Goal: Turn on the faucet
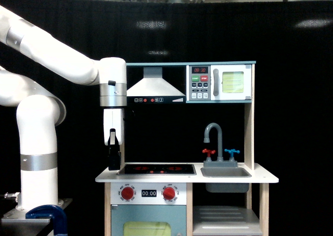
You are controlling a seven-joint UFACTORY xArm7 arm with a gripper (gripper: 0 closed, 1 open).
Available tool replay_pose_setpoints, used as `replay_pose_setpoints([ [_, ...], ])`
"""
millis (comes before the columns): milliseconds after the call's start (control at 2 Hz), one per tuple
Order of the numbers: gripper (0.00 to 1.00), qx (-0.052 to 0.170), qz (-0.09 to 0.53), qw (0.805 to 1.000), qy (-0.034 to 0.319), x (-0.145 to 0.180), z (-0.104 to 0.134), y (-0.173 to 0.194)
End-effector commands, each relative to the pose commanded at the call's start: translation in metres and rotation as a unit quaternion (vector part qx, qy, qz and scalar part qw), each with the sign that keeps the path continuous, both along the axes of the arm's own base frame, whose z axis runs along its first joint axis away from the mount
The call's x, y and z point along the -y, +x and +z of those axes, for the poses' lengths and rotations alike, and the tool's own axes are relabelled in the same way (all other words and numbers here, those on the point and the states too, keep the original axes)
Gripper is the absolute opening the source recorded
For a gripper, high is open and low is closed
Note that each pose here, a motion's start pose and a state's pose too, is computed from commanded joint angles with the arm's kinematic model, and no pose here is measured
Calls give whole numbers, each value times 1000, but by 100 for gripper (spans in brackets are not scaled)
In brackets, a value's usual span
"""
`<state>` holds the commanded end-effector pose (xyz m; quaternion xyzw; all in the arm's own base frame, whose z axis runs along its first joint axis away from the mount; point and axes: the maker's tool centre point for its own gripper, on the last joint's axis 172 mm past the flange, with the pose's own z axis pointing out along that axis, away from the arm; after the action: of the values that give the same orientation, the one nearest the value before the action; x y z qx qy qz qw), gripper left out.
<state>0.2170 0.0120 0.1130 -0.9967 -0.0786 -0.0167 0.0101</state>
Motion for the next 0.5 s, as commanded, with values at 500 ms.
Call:
replay_pose_setpoints([
  [500, 100, 59, 209, 975, 41, -12, -3, 33],
])
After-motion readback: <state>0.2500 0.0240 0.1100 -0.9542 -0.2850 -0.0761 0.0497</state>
